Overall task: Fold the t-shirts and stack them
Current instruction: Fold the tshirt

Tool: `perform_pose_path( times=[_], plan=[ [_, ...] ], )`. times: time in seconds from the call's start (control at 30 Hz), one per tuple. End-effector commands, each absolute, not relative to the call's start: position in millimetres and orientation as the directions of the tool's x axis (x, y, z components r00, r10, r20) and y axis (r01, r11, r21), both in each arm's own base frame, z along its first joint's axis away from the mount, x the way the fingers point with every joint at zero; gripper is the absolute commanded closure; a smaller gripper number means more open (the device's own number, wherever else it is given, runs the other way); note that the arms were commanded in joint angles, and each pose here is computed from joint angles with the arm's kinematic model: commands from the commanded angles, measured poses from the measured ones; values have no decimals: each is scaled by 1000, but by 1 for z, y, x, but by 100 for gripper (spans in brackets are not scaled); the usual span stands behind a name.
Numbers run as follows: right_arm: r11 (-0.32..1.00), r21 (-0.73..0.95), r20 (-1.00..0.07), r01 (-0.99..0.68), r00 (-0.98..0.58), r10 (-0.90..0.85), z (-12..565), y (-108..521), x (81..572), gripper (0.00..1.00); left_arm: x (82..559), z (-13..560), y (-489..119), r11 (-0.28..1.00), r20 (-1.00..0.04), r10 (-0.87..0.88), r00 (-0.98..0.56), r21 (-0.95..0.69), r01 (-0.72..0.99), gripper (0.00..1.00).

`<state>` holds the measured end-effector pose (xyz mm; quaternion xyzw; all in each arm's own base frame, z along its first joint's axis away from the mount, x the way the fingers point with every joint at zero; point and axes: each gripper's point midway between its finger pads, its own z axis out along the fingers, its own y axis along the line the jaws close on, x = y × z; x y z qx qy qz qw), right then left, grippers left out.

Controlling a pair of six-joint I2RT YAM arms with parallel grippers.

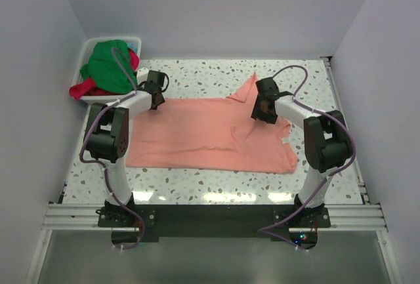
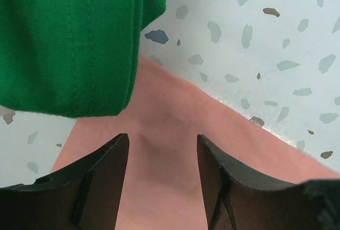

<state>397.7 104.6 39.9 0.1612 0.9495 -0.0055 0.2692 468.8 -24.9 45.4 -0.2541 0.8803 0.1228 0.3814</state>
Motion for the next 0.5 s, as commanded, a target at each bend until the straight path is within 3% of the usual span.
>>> perform_pose_path(
  times=[0.0,0.47],
  plan=[
    [930,53,-523,365,-783,337,41,93,406,46,478,57,-27,862,-758,-324,-566,9,-506,41],
    [881,-37,-390,471,-819,421,-13,47,390,49,475,72,-36,875,-754,-348,-557,-47,-482,39]
  ],
)
